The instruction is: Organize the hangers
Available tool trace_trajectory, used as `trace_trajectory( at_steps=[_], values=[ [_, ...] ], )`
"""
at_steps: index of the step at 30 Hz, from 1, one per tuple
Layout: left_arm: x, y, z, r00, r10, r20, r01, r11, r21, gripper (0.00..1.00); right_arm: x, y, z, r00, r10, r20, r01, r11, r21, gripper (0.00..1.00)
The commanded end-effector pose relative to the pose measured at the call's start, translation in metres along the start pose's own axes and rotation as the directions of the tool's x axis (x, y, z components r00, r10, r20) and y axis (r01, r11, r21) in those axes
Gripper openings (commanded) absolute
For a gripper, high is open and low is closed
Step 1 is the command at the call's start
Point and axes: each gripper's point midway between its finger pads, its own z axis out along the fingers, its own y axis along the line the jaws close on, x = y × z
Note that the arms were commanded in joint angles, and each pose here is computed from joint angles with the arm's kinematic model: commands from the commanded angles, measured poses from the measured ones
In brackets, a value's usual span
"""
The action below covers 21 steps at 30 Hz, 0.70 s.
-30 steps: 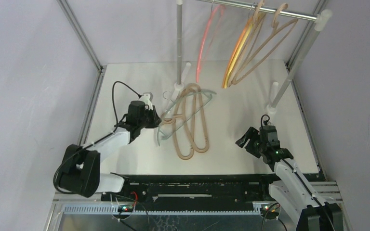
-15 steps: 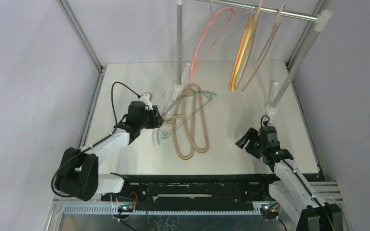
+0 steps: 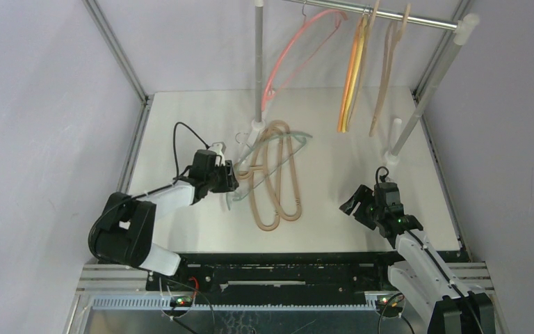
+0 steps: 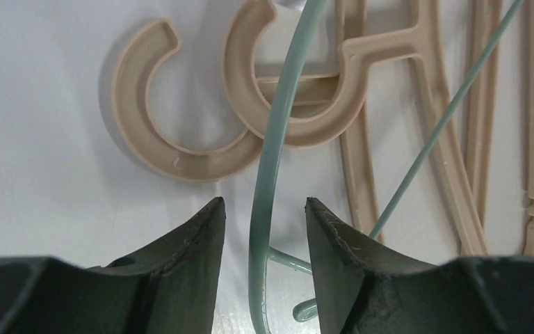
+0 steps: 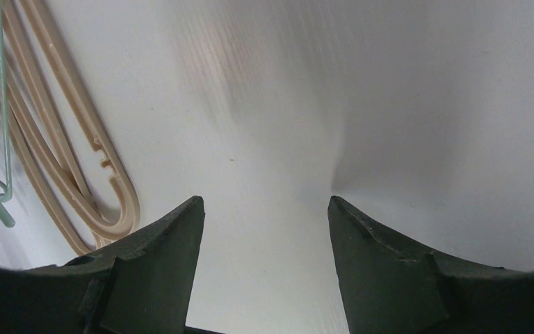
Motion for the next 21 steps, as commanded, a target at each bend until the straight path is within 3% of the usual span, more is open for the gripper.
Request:
trace_trajectory(
  at_steps=[1,4,7,13,21],
  values=[
    [-0.011,-0.009,0.008,1.0,-0.006,0.023,0.005,0.999,0.036,0.52,-0.013,0.008,0.0,0.999,-0.008,0.046,0.009,1.0,-0.026,0.74],
    [-0.009,-0.012,0.014,1.0,-0.014,0.014,0.013,0.998,0.054,0.5,-0.013,0.007,0.0,0.999,-0.005,0.046,0.006,1.0,-0.024,0.74],
    [-0.012,-0.015,0.014,1.0,-0.016,0.017,0.015,0.997,0.071,0.42,-0.013,0.006,0.0,0.999,-0.005,0.047,0.006,1.0,-0.018,0.76],
    [-0.019,-0.023,0.008,0.999,-0.011,0.033,0.008,0.995,0.099,0.01,-0.012,0.005,0.0,0.999,-0.002,0.046,0.003,1.0,-0.015,0.77],
    [-0.041,-0.042,-0.027,0.995,0.007,0.099,-0.02,0.992,0.126,0.0,-0.012,0.006,0.001,0.999,0.002,0.046,-0.001,1.0,-0.02,0.77]
  ],
)
